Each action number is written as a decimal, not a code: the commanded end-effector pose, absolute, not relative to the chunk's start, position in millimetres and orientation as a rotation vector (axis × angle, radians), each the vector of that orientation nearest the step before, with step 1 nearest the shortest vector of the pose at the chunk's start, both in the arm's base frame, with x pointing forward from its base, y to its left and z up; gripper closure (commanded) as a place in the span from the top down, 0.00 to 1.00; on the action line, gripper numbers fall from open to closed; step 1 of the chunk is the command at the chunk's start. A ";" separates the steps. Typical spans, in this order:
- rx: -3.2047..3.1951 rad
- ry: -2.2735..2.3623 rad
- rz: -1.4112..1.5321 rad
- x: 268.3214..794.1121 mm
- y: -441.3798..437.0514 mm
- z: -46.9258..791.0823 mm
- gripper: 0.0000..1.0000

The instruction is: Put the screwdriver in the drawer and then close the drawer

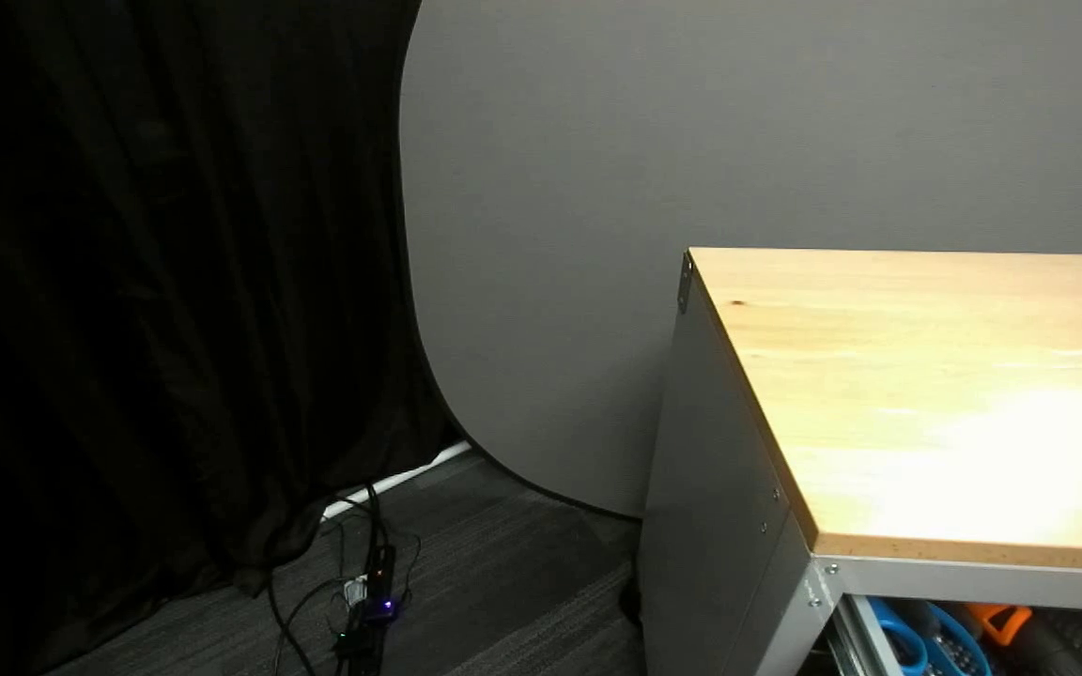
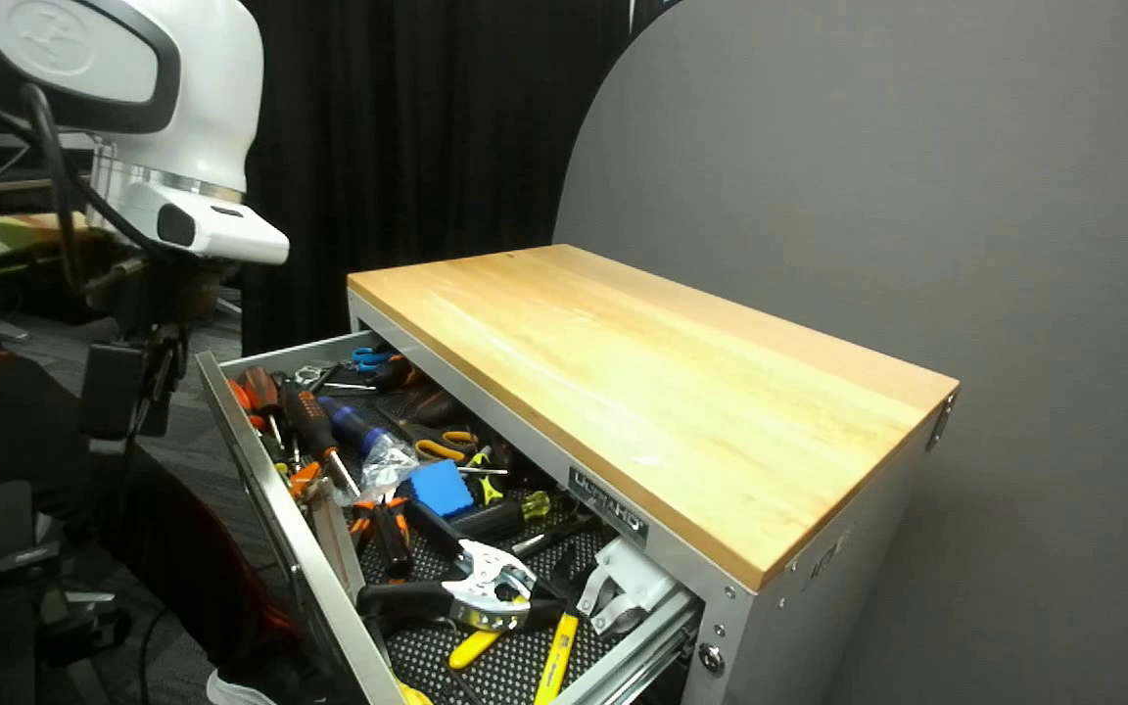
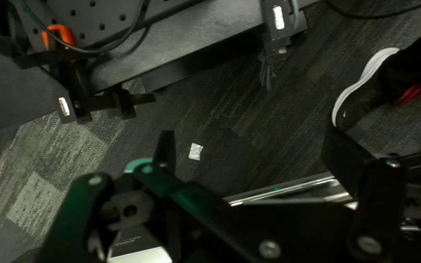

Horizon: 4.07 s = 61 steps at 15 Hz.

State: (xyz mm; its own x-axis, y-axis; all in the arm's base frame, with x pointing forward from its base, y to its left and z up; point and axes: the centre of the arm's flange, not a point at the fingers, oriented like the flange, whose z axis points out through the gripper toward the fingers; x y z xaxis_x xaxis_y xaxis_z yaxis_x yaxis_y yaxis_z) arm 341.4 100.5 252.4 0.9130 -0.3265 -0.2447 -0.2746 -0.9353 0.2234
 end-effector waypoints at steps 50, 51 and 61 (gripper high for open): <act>2.833 -0.324 0.660 536.8 162.8 135.8 0.11; 2.829 -0.311 0.674 538.0 164.7 137.2 0.11; 2.932 -0.280 0.417 506.4 199.6 261.1 0.56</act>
